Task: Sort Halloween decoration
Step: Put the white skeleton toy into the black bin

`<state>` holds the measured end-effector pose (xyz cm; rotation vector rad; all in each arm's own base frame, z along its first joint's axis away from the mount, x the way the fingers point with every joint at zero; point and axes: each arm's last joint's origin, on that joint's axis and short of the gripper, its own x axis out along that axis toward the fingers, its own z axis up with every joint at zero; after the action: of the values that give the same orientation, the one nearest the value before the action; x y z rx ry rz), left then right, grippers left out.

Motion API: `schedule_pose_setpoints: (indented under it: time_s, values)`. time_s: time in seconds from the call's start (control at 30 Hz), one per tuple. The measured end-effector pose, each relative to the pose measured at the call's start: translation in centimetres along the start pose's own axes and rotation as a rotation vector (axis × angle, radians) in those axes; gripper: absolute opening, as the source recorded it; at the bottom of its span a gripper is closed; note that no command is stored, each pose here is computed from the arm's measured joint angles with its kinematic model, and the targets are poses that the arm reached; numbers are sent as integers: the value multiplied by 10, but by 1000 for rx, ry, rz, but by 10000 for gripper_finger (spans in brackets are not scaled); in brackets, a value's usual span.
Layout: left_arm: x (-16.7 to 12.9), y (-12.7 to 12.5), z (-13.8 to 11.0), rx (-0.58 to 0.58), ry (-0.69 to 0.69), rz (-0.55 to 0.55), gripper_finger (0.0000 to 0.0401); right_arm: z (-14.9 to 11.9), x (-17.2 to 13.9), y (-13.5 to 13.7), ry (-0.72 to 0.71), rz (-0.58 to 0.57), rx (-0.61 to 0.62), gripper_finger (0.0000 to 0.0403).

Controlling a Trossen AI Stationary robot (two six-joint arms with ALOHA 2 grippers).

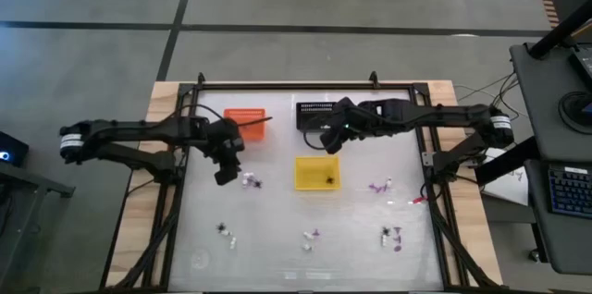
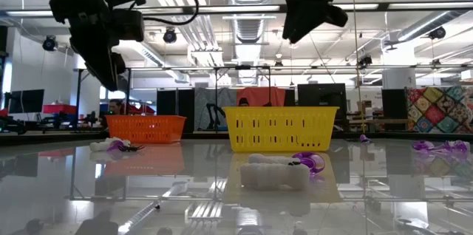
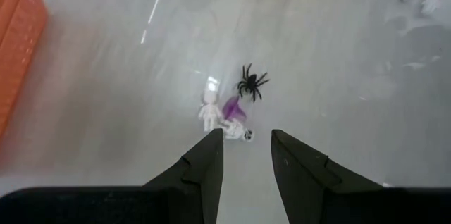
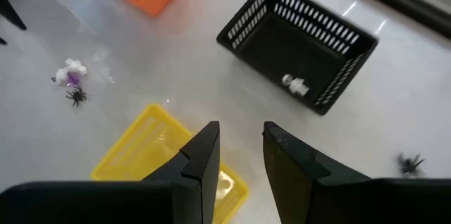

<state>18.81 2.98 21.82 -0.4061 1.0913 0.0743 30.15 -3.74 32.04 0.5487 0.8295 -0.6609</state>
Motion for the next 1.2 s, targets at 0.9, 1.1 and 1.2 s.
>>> schedule_pose_setpoints:
  time_s: [0.9, 1.1, 1.2]
  values:
    - [74, 14, 11, -40, 205, 48, 103, 1, -14, -7, 65, -49, -143, 98]
    - [85, 16, 12, -44, 221, 51, 103, 0, -14, -8, 83, -62, -157, 98]
    - [91, 18, 11, -56, 244, 55, 103, -1, -14, -8, 85, -63, -176, 98]
